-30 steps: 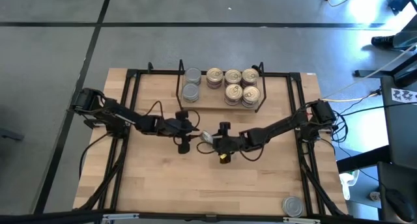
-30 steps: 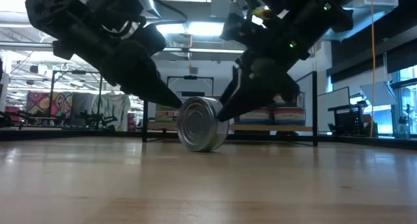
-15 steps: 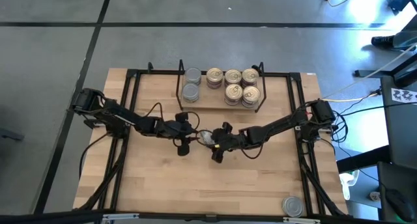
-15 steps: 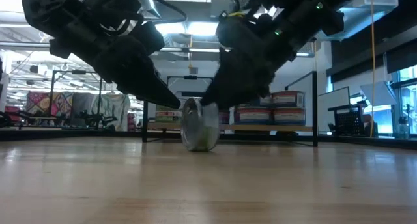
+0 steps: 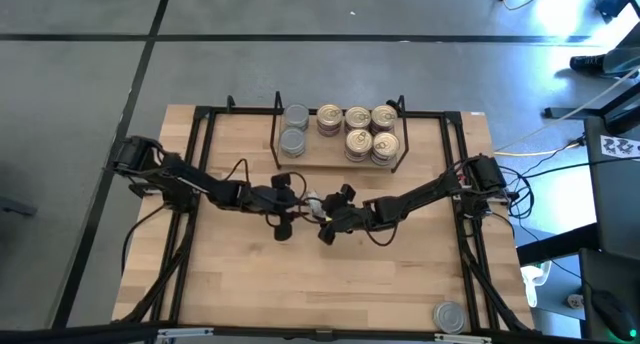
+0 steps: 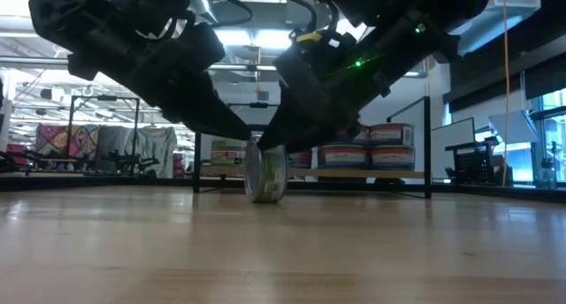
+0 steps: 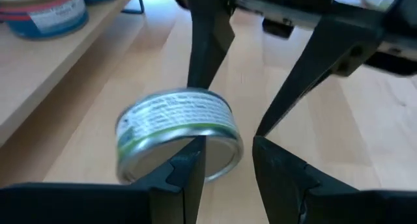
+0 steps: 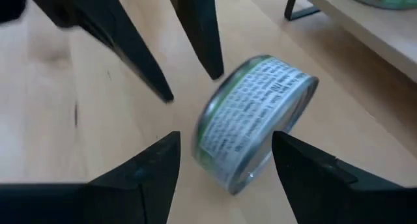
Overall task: Stack canned seafood by type on shelf
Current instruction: Put the green white tuna can on the shelf
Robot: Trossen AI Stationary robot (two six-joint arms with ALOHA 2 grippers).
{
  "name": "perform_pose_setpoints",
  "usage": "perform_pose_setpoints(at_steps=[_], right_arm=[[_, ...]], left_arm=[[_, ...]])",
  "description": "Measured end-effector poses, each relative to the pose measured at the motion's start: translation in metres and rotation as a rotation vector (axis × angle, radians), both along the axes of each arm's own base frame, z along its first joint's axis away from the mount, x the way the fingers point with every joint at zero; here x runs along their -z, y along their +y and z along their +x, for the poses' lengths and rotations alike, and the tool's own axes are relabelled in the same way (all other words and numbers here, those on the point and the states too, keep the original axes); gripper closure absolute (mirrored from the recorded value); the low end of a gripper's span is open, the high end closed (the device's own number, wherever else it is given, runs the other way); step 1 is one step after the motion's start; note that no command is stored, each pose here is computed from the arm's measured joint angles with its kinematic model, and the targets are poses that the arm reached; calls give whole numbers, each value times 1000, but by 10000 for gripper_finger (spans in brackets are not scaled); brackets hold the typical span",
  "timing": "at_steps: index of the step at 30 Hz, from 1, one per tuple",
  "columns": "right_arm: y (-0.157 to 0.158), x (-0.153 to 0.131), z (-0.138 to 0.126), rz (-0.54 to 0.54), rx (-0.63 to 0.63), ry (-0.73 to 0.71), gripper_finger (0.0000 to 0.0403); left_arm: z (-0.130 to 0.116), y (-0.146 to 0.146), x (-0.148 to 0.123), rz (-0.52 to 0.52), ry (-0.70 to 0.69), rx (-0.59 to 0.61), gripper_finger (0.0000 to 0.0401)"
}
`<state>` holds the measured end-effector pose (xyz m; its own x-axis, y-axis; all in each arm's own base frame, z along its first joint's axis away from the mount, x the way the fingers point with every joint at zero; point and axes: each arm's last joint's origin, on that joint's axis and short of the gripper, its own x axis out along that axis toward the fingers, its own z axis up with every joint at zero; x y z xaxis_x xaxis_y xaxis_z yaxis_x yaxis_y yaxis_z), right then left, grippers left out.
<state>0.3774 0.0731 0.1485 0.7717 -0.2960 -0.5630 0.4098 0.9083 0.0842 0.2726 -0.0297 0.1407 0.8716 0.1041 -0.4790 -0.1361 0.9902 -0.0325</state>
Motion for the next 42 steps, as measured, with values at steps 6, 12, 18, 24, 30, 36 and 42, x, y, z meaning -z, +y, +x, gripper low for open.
perform_pose_setpoints(at_steps=[6, 12, 18, 24, 30, 36, 42], right_arm=[[0, 1, -1, -23, -6, 17, 164], [0, 0, -1, -31, 1, 13, 164], [-2, -1, 0, -60, 42, -4, 164], [-5, 0, -1, -94, 80, 5, 164], [-14, 0, 1, -101, 75, 19, 164], [-21, 1, 2, -76, 48, 38, 197], [-25, 3, 2, -115, -15, 82, 250]], left_arm=[[6, -2, 17, -12, 20, 26, 276], [12, -1, 28, -3, -10, 30, 276], [20, -2, 28, 33, -27, 53, 276], [19, -3, 29, 24, -11, 70, 276], [10, -10, 31, -4, 106, 76, 276], [-1, -17, 19, -66, 166, 59, 276], [-9, -24, 16, -80, 212, 69, 276]])
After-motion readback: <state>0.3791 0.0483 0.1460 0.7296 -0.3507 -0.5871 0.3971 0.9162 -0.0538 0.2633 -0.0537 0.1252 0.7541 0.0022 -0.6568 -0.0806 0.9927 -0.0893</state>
